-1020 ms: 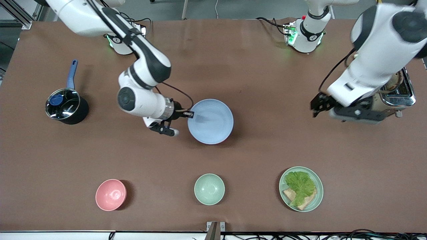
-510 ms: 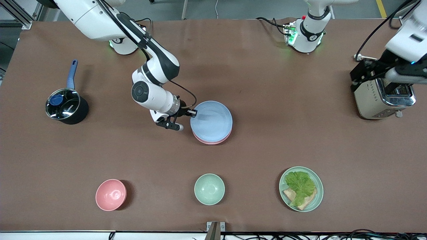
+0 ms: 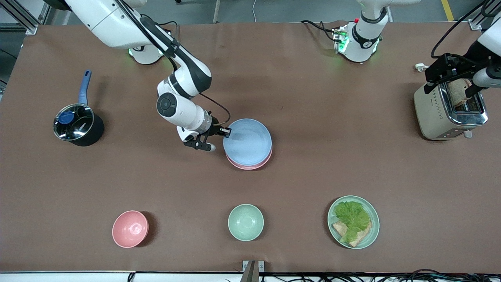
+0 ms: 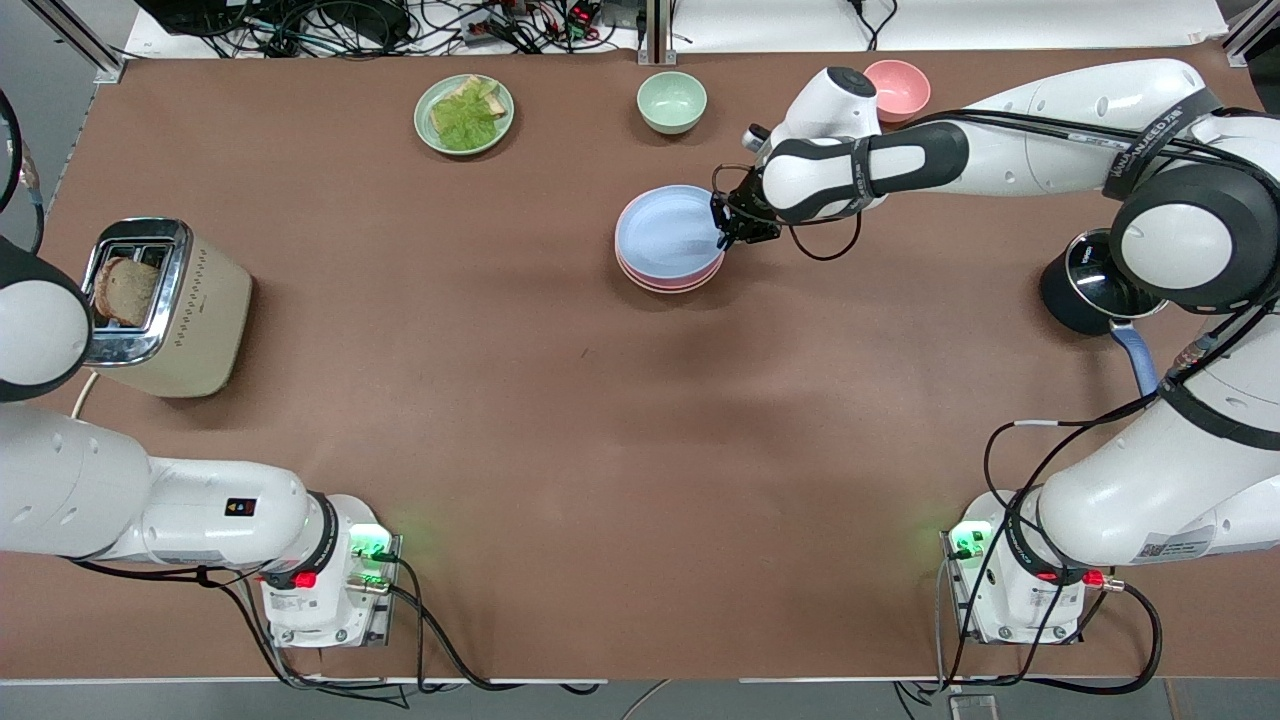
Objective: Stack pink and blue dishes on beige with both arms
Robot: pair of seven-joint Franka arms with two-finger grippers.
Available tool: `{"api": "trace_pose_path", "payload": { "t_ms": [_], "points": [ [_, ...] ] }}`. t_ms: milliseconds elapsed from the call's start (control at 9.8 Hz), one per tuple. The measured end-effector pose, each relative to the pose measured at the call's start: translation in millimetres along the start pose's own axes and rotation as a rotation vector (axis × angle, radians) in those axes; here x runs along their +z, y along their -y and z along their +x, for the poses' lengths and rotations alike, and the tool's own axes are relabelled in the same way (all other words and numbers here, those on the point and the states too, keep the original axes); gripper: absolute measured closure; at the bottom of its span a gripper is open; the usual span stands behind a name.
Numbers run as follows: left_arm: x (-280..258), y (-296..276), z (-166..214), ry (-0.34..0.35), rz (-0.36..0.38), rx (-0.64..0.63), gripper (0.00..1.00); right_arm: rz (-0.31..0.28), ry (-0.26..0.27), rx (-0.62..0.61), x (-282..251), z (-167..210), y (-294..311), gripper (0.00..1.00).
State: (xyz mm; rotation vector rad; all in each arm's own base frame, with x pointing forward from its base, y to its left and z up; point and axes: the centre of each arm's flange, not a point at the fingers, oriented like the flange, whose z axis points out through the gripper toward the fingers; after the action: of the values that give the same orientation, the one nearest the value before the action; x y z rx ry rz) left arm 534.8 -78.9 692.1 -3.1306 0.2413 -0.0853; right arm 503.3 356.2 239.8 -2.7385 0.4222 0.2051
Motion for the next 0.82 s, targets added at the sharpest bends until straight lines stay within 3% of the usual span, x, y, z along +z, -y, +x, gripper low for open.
{"api": "trace_pose_path", "payload": {
  "t_ms": [204,612,816],
  "points": [
    [1,0,-2,0.012,0.0,-0.005,0.0,0.004,0.001,0.007,7,2,-3,0.93],
    [-2,-2,-6,0.015,0.0,-0.047,0.0,-0.009,-0.007,0.01,-2,14,-10,0.36],
    [-4,-4,-12,0.014,-0.007,-0.057,0.0,-0.111,-0.03,-0.026,-71,38,-20,0.04]
  ]
}}
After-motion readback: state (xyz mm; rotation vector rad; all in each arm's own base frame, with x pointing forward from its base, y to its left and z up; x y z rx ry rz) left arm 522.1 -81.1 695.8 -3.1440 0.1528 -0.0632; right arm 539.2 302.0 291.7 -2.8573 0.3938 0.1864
